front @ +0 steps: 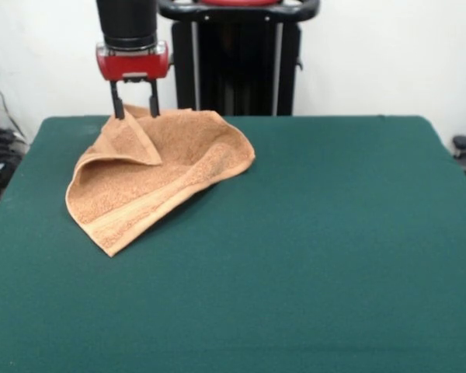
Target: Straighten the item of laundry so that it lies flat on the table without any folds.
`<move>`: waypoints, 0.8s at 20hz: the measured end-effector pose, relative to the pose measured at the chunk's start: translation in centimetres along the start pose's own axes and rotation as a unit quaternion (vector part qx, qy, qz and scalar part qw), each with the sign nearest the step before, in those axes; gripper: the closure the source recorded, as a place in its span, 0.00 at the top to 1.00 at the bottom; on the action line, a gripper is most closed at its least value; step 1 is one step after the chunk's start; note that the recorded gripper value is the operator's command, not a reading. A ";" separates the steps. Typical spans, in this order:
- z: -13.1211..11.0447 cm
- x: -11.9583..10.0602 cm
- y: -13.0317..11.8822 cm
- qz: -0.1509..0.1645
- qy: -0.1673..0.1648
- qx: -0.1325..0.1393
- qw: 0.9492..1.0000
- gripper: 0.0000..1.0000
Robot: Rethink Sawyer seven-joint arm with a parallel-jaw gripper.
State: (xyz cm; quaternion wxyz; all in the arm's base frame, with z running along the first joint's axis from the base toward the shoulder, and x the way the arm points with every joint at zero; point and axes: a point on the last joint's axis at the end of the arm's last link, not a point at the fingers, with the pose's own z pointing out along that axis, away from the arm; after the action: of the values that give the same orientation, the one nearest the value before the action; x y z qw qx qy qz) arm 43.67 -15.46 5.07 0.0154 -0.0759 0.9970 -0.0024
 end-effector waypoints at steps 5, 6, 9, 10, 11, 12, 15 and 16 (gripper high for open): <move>0.7 -1.5 -0.1 -0.006 -0.007 0.003 1.000 1.00; 0.7 -1.6 -0.2 -0.006 -0.008 0.004 1.000 1.00; 1.2 -2.2 -0.4 -0.006 -0.010 0.004 1.000 1.00; 1.3 -2.4 -0.4 -0.006 -0.011 0.004 1.000 1.00; 1.4 -2.6 -0.5 -0.006 -0.012 0.004 1.000 1.00; 1.6 -2.8 -0.6 -0.007 -0.013 0.004 1.000 1.00; 1.9 -3.2 -0.5 -0.009 -0.014 0.004 1.000 1.00; 1.9 -3.4 -0.5 -0.009 -0.015 0.004 1.000 1.00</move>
State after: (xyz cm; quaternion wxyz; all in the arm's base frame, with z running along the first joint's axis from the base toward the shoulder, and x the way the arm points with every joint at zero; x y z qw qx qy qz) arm 47.13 -15.42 3.25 0.0303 -0.0853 0.9959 -0.0058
